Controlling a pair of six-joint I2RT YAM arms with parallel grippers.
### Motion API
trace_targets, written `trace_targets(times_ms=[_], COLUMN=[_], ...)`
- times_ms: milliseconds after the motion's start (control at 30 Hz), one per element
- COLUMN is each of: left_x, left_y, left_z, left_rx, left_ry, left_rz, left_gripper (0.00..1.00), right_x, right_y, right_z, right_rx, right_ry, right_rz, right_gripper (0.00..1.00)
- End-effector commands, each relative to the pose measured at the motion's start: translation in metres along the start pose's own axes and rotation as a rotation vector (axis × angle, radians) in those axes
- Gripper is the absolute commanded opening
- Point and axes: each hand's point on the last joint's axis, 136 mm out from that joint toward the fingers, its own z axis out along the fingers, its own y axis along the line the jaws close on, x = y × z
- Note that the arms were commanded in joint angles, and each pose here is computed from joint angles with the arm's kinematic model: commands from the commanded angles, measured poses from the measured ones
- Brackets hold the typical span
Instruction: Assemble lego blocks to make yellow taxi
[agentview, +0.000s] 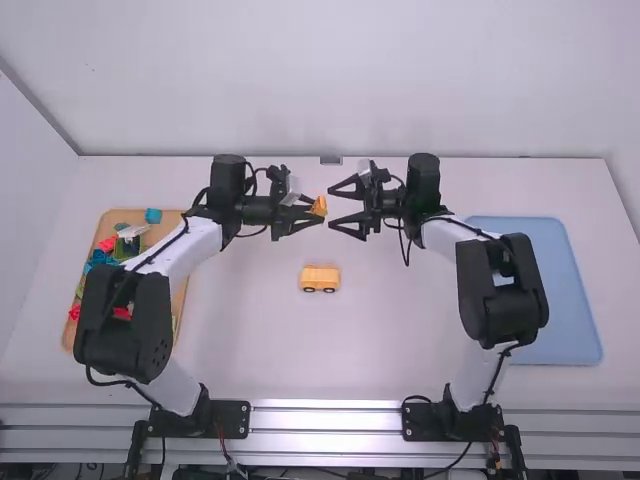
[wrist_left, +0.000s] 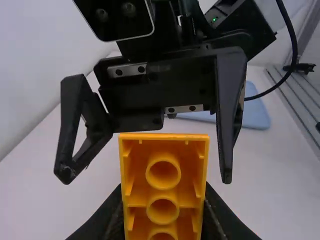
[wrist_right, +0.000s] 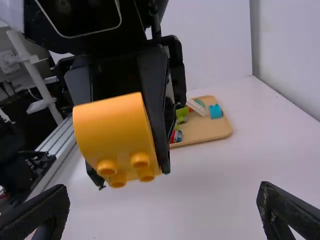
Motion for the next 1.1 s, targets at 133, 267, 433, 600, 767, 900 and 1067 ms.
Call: trace_targets(times_ms=[133, 267, 433, 600, 767, 900, 1067], left_x=[0.018, 0.024, 0.022, 0.018, 0.017, 0.015, 0.016], left_y=[0.0, -0.002, -0.006, -0.013, -0.014, -0.01, -0.012], left_z=[0.001, 0.009, 0.007, 0.008, 0.008, 0.009, 0.009], left_rx=[0.017, 0.042, 0.086, 0.127, 0.13, 0.117, 0.123], left_ry=[0.007, 0.006, -0.028, -0.049, -0.053, -0.052, -0.051], left_rz=[-0.071, -0.085, -0.078, -0.062, -0.062, -0.091, -0.098], left_gripper=[0.02, 0.02, 0.02, 0.02, 0.02, 0.02, 0.02], right_x=[-0.006, -0.009, -0.012, -0.012, -0.012, -0.01, -0.01], right_y=[-0.001, 0.007, 0.009, 0.009, 0.013, 0.014, 0.011], right_z=[-0.001, 0.007, 0.01, 0.009, 0.015, 0.023, 0.02], right_rx=[-0.024, -0.062, -0.072, -0.072, -0.086, -0.087, -0.071], right_ry=[-0.005, -0.005, -0.009, -0.008, -0.005, -0.001, -0.002], right_rz=[-0.011, -0.036, -0.052, -0.047, -0.047, -0.044, -0.049], right_gripper=[1.0, 0.93, 0.84, 0.72, 0.65, 0.61, 0.56])
